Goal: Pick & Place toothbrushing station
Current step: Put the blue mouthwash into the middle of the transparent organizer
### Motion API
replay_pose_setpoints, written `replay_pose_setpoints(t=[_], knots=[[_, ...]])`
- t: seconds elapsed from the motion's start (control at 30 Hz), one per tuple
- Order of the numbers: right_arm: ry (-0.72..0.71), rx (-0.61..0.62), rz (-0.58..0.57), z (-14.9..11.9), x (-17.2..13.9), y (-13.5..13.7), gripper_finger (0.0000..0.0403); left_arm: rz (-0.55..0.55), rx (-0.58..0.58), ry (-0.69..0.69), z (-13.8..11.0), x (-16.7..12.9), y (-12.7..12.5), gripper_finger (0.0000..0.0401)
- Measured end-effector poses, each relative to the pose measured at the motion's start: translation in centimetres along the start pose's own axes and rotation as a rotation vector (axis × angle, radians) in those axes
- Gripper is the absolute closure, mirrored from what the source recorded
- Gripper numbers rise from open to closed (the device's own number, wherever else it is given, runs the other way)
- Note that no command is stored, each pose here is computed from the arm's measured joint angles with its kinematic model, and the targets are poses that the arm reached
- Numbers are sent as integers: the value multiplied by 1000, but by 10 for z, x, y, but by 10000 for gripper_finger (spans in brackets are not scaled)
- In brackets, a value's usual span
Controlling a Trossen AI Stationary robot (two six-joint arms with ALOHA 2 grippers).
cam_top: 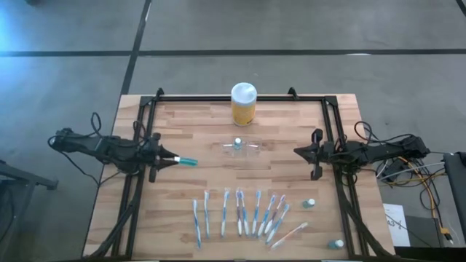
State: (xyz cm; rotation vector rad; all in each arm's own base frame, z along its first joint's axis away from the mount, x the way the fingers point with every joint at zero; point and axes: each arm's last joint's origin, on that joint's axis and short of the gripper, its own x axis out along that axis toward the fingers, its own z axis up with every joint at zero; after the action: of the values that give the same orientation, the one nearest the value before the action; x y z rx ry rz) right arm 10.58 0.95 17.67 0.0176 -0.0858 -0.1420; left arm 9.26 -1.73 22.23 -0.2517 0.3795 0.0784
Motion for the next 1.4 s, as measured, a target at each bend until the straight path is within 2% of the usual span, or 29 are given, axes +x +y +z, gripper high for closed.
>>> replay_pose_setpoints(t=[0.1,0.23,0.37,0.53,0.77,0.87,0.97,1.03,1.13,1.27,1.4], knots=[[1,0,0,0,0,0,394,1,-53,-3,0,1,0,303],[2,0,0,0,0,0,394,-7,-107,-19,14,0,-5,303],[2,0,0,0,0,0,394,-1,-70,-19,43,-2,-16,303],[2,0,0,0,0,0,394,56,-16,45,91,14,-35,303],[2,-5,0,0,0,0,394,161,169,273,154,73,-64,303],[3,-11,0,0,0,0,394,208,276,441,168,112,-71,303],[3,-20,0,0,0,0,394,234,368,514,193,140,-76,303],[3,-20,0,0,0,0,394,250,425,596,201,161,-77,303],[4,-24,0,0,0,0,394,251,477,632,213,193,-78,303],[5,-28,0,-1,0,0,394,270,494,664,231,212,-71,303],[6,-28,0,-1,0,0,394,291,518,762,229,237,-58,303]])
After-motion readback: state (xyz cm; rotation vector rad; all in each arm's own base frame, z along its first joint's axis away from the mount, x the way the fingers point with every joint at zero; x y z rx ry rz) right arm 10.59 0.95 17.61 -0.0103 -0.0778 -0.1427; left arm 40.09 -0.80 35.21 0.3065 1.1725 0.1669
